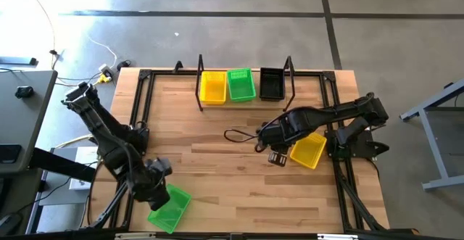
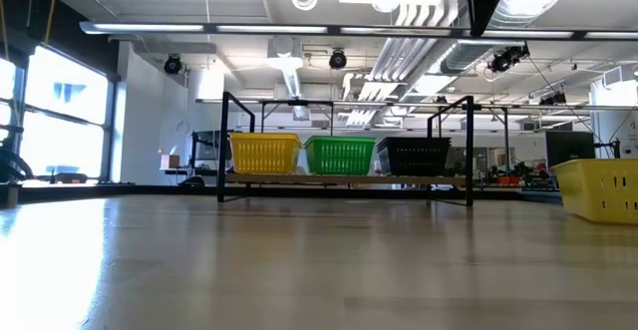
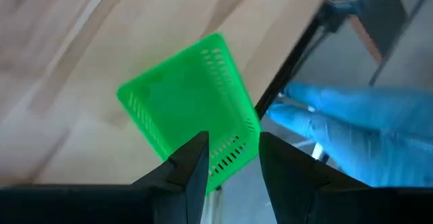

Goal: Stack baskets on shelf by color
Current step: Stack the green bin on the other stacked green bin on the shelf

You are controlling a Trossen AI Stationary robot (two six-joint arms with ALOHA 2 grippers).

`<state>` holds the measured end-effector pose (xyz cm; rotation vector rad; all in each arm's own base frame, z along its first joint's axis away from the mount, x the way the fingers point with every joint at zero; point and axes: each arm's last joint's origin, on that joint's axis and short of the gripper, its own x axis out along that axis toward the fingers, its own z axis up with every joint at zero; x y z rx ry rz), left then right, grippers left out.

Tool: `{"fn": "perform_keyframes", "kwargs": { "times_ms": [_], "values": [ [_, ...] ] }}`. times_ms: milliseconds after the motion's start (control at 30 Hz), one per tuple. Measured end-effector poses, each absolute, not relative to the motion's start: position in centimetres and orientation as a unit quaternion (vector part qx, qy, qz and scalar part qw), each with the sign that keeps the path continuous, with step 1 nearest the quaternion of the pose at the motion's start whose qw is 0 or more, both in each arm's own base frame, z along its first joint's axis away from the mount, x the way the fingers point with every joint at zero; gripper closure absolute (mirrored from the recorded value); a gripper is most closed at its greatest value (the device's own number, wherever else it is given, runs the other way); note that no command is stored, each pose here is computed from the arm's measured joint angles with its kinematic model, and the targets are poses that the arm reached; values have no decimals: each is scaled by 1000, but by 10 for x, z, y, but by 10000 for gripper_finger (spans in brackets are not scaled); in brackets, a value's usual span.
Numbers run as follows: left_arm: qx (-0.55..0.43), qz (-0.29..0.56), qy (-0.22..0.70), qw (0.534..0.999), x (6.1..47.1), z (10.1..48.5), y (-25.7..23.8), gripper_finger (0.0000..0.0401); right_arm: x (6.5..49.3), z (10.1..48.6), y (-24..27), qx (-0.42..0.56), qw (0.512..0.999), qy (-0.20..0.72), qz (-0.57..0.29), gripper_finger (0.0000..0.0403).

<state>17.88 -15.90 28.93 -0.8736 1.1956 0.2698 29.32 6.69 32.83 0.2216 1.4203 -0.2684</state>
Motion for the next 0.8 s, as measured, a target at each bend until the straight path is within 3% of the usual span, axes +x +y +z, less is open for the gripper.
{"fn": "perform_keyframes", "kwargs": {
  "times_ms": [333,800],
  "values": [
    [-480,251,516,664,152,250,-172,282,293,328,68,92,744,654,-100,307],
    [-466,334,536,619,158,204,-184,282,294,328,68,77,748,653,-88,307]
  ]
}}
